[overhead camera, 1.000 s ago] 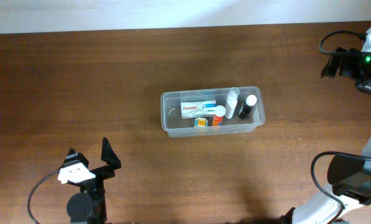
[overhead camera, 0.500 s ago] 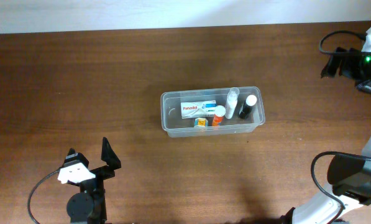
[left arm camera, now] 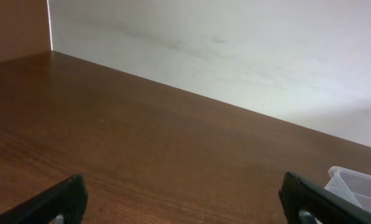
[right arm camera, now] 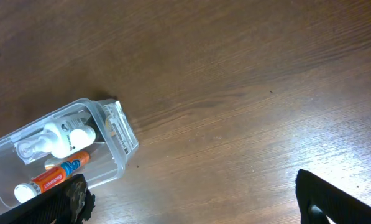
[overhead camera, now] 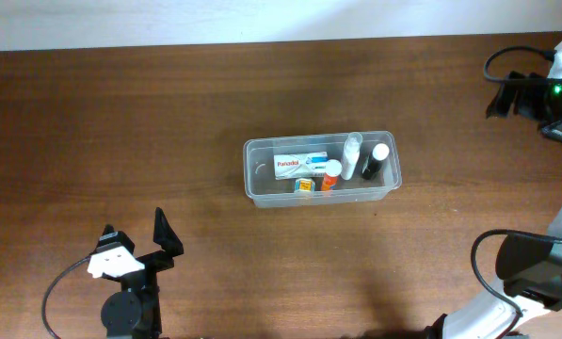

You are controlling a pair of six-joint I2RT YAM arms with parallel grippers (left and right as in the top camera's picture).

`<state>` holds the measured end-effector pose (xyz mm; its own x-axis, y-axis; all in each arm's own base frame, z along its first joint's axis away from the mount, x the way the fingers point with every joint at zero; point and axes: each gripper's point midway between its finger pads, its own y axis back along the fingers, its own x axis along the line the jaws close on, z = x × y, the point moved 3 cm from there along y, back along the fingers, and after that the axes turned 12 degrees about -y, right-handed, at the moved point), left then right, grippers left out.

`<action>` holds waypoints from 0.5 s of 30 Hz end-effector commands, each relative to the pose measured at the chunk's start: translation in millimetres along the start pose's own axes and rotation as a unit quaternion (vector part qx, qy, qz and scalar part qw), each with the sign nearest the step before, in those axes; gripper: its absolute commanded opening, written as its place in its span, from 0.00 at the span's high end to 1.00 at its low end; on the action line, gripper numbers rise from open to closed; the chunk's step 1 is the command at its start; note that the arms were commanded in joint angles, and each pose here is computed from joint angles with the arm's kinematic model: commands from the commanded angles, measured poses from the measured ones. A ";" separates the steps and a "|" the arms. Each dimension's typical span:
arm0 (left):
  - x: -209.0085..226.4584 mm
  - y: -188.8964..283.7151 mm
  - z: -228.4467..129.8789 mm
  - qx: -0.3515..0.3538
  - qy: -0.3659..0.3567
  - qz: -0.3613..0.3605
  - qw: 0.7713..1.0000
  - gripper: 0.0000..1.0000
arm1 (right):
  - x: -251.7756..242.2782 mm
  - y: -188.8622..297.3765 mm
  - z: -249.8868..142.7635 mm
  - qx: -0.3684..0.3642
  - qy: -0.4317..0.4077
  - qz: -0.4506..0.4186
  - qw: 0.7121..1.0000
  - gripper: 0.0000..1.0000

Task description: Pack container

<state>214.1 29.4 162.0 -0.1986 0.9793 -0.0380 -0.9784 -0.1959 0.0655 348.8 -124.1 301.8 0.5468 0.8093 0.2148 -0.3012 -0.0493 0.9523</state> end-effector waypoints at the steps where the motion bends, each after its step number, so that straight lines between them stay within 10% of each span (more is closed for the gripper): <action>1: 2.8 0.3 -0.1 0.000 0.003 0.008 1.000 0.01 | 2.2 39.9 -12.9 -0.052 0.006 0.008 0.999 0.02; 15: 2.8 0.3 -0.1 0.000 0.003 0.008 1.000 0.01 | -4.8 176.9 -140.4 -0.246 0.038 0.055 0.967 0.02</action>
<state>214.1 29.4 161.9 -0.1990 0.9793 -0.0379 -0.9783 -0.1963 0.0659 201.2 -61.3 446.7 0.4268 0.8612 0.2758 -0.7074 0.1279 0.6951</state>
